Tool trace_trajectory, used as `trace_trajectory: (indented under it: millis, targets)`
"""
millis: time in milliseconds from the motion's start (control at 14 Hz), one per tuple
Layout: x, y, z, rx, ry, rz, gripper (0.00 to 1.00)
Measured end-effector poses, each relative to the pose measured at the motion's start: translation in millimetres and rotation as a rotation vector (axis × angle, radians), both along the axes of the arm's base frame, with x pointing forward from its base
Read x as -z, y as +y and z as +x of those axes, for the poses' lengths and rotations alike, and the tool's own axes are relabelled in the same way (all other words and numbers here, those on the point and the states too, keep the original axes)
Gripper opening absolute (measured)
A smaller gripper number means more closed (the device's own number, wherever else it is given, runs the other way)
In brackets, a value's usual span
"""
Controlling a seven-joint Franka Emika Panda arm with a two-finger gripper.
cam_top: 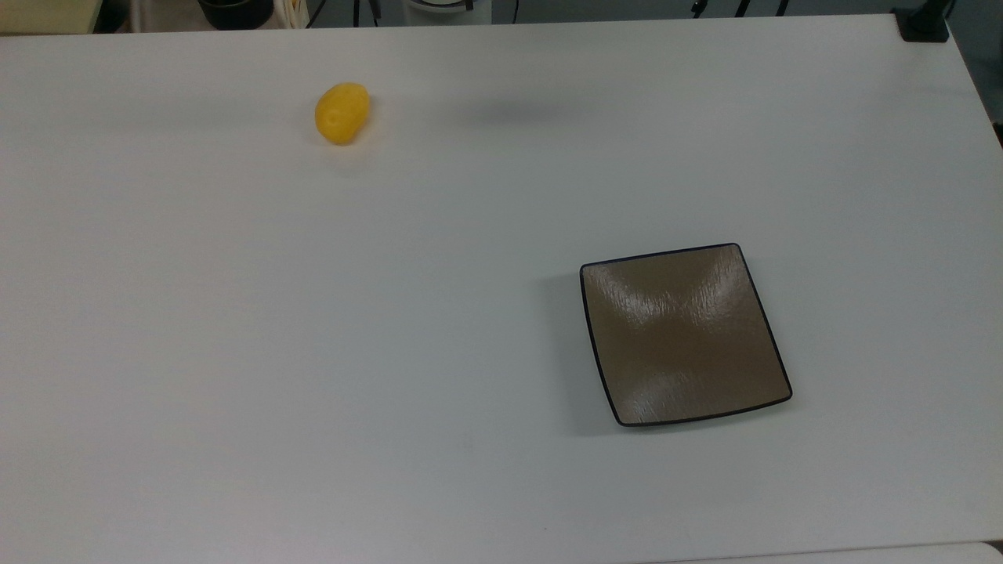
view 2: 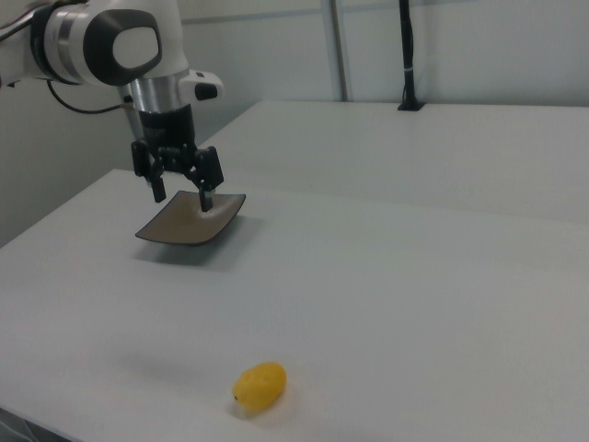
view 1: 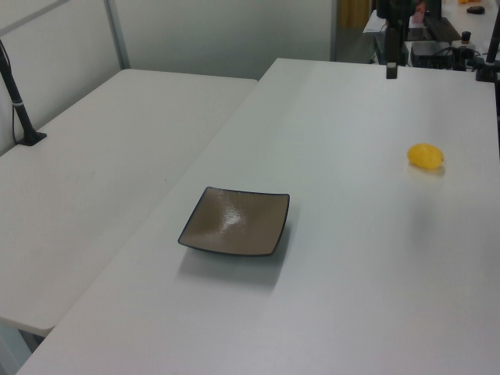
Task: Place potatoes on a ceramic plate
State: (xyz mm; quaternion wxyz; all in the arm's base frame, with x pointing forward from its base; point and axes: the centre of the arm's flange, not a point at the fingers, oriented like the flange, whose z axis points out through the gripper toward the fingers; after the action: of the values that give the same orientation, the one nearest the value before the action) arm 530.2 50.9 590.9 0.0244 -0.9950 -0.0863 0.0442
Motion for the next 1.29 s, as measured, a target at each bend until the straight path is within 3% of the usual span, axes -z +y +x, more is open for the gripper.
trace_trajectory:
  millis: [286, 716, 1288]
  targets:
    - [22, -2, -25, -0.066, 0.107, 0.000, 1.00]
    - [75, 2, -63, -0.112, 0.212, -0.071, 1.00]
    - [148, 0, -74, -0.091, 0.098, -0.072, 1.00]
